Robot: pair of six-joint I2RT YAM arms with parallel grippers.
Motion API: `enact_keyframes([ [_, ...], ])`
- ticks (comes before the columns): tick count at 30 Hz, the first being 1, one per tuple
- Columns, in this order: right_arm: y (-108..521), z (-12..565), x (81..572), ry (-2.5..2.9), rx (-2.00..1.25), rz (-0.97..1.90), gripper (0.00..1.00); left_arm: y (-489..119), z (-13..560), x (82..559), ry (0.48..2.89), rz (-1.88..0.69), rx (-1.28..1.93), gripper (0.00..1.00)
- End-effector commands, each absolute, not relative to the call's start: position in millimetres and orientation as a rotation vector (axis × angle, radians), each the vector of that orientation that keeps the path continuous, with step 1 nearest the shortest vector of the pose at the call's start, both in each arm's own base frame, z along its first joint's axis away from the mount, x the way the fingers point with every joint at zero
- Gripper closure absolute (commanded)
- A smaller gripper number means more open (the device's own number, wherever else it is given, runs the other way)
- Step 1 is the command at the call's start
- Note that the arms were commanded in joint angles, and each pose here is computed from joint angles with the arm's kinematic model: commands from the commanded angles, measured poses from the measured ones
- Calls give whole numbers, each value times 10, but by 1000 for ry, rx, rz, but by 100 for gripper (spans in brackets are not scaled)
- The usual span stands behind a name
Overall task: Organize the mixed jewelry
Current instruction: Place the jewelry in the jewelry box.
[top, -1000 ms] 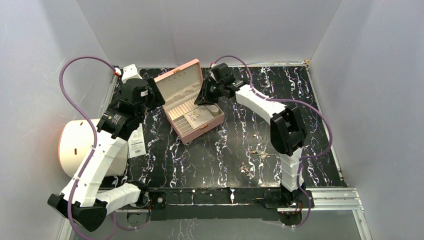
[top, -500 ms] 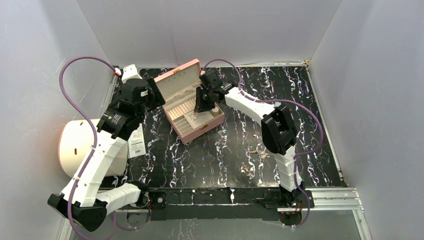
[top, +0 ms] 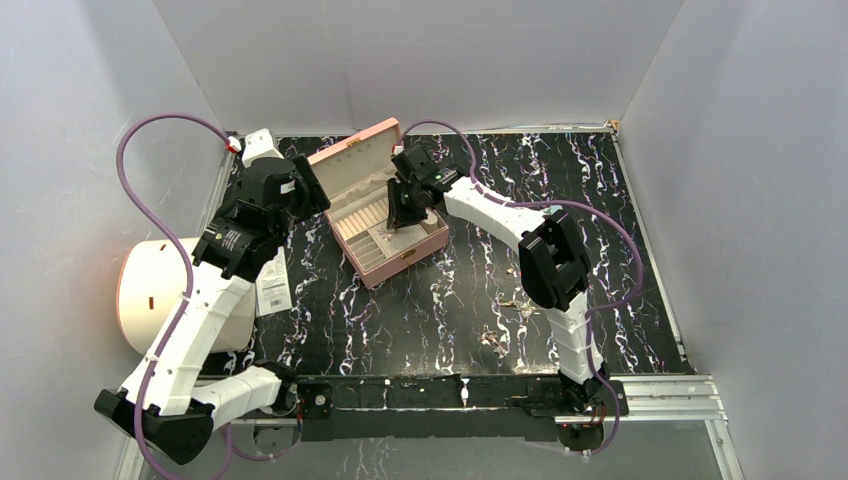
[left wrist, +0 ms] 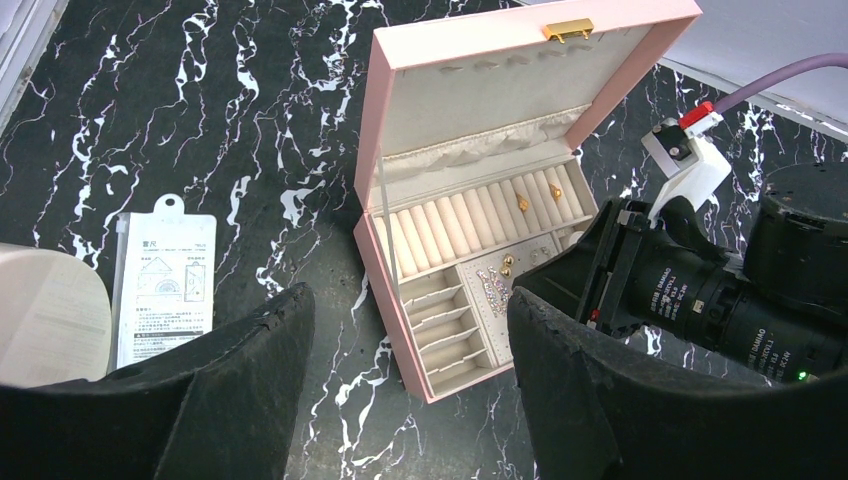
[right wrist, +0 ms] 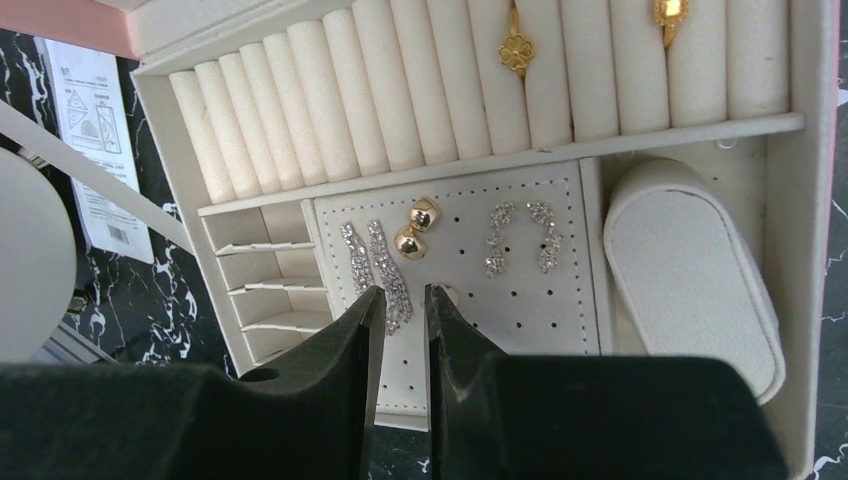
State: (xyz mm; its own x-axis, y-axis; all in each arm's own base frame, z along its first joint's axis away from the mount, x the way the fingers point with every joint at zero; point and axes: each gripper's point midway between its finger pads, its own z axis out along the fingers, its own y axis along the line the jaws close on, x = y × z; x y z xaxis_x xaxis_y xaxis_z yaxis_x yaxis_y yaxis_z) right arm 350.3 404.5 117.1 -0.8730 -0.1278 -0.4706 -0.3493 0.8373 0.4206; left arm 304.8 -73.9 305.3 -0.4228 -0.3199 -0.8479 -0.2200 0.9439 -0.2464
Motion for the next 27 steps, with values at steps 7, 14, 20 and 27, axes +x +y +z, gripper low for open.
enact_keyframes([
  [7,4030,1281,3544,2550,-373,657,73,-699,3163,3016,1988,-132,-407,32],
  [14,4031,1397,3529,2509,-382,687,76,-701,3154,3014,1991,-132,-407,32],
  [20,4055,1577,3590,2464,-318,710,75,-697,3156,3009,1990,-132,-408,32],
  [27,3959,1458,3590,2550,-218,618,65,-695,3155,3006,1990,-132,-409,32],
])
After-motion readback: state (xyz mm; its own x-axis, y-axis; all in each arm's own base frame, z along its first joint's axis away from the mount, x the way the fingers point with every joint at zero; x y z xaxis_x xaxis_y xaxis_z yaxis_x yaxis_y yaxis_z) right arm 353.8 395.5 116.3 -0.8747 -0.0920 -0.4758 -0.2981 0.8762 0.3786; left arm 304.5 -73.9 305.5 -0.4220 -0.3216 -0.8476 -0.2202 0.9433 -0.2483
